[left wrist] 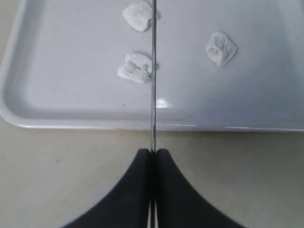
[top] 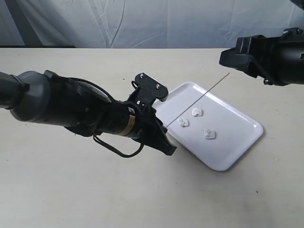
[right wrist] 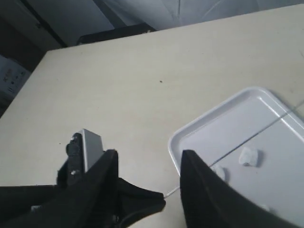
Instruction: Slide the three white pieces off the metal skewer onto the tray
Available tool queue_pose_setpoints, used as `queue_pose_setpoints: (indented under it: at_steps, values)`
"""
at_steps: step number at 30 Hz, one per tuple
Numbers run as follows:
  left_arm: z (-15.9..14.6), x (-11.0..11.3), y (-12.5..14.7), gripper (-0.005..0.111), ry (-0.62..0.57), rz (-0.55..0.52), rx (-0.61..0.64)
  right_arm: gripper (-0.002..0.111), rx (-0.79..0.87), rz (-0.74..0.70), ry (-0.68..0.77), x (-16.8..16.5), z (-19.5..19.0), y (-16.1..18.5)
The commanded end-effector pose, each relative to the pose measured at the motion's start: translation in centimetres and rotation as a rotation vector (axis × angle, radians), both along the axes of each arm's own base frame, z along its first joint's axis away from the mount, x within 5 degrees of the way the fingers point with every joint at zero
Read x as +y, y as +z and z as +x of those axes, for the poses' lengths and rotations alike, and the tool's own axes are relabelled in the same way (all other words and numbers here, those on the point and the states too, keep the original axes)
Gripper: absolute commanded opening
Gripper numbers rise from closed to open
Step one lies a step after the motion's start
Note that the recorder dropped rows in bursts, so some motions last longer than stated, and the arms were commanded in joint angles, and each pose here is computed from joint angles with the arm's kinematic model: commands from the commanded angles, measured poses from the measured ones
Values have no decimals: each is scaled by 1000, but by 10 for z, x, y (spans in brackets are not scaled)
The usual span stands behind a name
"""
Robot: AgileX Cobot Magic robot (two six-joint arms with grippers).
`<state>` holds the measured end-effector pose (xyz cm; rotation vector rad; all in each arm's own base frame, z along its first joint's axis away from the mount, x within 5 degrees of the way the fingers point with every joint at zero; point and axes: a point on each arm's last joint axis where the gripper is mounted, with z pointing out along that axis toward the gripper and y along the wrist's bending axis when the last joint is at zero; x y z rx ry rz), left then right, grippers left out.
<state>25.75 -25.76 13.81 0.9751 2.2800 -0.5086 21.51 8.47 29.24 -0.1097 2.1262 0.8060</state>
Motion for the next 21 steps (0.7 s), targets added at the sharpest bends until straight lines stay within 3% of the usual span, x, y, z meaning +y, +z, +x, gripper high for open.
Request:
queue_pose_setpoints:
  at_steps: [1,14,21]
  values:
    - [0,-1,-8,0,-1,6,34,41,-35,12,-13,-3,-7,10]
    - [3,1,-26,0,-12,60,44,41,11,51,42,2,-13,10]
    - [14,-6,-25,1,-24,31,38,41,27,62,64,3,-15,10]
